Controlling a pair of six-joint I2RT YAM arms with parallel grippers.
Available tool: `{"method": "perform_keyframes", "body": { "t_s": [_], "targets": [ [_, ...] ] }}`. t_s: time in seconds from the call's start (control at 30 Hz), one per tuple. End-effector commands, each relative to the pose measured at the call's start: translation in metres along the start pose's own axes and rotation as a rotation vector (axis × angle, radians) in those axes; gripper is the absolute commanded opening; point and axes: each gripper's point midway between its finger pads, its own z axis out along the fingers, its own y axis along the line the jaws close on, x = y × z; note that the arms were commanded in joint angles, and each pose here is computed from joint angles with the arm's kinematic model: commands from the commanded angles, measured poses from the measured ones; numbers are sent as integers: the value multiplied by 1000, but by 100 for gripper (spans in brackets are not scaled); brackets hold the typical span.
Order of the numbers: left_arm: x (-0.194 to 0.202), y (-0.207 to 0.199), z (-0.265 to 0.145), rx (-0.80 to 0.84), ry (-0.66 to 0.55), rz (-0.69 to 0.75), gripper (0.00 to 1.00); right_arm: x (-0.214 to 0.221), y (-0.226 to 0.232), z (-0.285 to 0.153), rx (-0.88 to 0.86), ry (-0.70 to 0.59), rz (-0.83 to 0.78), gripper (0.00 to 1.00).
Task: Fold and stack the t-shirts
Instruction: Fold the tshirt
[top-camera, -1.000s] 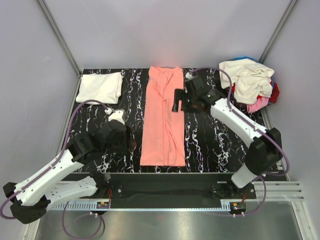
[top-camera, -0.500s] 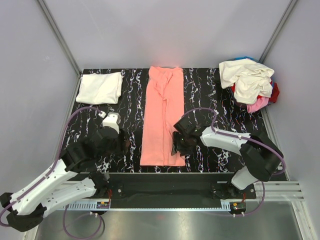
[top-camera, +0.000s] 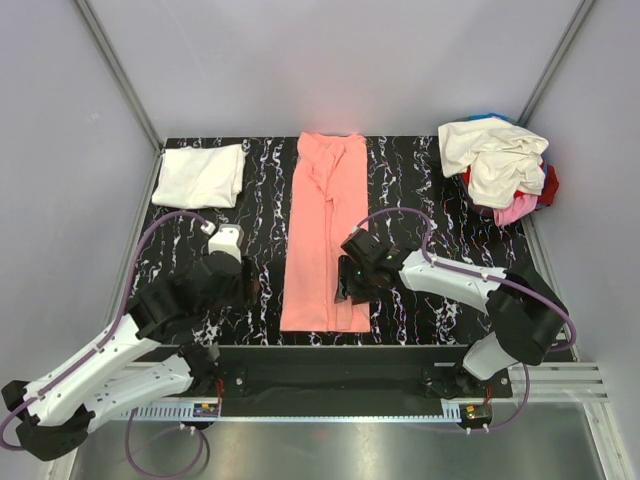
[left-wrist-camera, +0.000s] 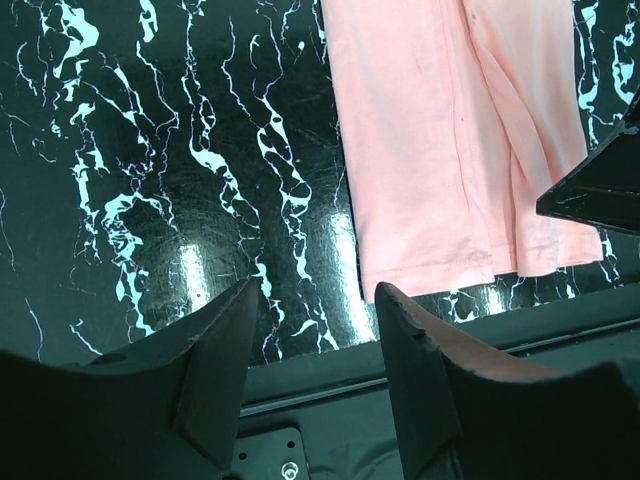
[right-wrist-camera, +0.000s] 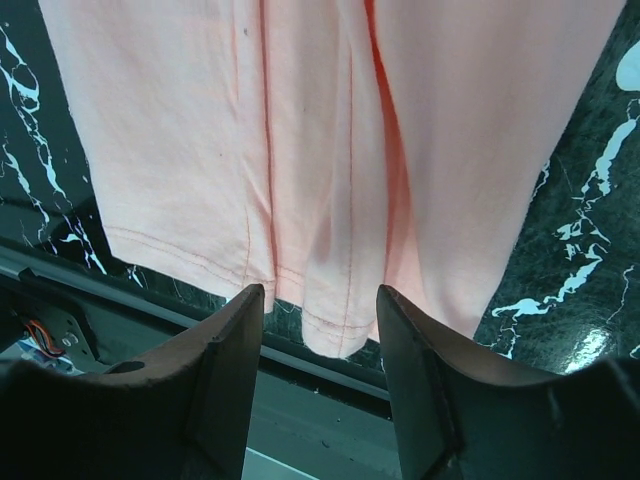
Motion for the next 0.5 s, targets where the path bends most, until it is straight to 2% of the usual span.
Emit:
{"method": "perform_keyframes", "body": {
  "t_s": [0.0,0.47],
  "targets": [
    [-14,0,-1,2,-66,-17,56,-11,7,-5,6,-43,-8,56],
    [-15,1,-2,-2,-72,-23,56,-12,3,28,52,-8,-31,54]
  ]
}}
